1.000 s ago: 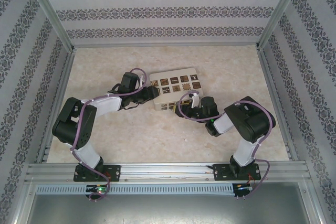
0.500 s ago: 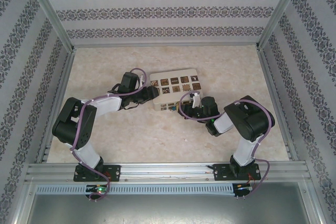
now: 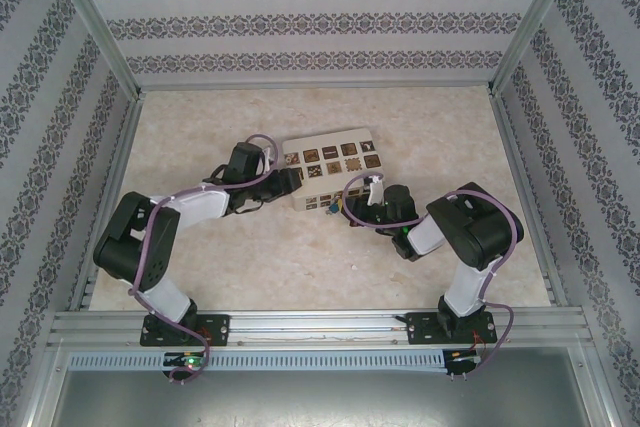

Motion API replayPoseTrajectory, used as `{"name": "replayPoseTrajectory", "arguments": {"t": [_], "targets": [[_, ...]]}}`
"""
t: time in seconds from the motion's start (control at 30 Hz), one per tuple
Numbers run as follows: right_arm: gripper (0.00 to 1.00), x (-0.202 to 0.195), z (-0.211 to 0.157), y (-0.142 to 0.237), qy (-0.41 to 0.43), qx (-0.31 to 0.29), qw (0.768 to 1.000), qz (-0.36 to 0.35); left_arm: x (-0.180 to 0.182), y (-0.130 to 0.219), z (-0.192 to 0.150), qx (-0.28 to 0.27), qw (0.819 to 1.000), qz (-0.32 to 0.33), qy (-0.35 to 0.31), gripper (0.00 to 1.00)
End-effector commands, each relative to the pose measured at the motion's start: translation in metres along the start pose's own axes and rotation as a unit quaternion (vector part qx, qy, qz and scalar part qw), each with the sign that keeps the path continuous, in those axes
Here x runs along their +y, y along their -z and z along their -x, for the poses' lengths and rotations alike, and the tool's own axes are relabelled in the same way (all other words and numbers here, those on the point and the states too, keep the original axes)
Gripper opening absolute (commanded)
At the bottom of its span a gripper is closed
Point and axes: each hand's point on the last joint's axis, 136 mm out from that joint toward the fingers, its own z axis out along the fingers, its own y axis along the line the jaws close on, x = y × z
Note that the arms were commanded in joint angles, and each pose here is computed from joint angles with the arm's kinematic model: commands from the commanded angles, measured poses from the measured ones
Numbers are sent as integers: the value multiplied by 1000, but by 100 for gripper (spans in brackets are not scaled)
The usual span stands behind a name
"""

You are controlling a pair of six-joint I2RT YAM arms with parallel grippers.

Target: Unlock the padlock with the key

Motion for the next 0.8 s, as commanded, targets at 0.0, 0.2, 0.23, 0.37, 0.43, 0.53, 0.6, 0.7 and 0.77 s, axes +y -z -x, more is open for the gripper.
{"name": "replayPoseTrajectory", "arguments": {"t": [0.0, 0.2, 0.23, 0.37, 0.43, 0.53, 0.6, 0.7, 0.77], "targets": [[0, 8, 32, 7, -2, -68, 998, 12, 26, 0, -31, 36, 998, 46, 15, 52], [0, 8, 44, 13, -26, -99, 995, 9, 31, 1, -36, 39, 998, 50, 18, 52], [0, 8, 48, 14, -33, -107, 994, 9, 32, 0, -38, 40, 998, 51, 18, 52], [0, 4, 47, 20, -61, -119, 991, 5, 34, -1, -41, 43, 998, 52, 21, 52], [0, 4, 49, 21, -73, -124, 990, 6, 34, -1, -42, 44, 997, 51, 20, 52], [0, 3, 52, 22, -91, -134, 987, 5, 34, -1, -44, 45, 997, 51, 22, 52], [0, 2, 53, 21, -97, -138, 986, 4, 35, -2, -45, 45, 997, 51, 24, 52], [0, 1, 53, 18, -108, -138, 985, 5, 33, -2, -47, 47, 997, 48, 25, 52], [0, 1, 49, 14, -111, -130, 985, 7, 32, -3, -48, 46, 998, 47, 24, 52]]}}
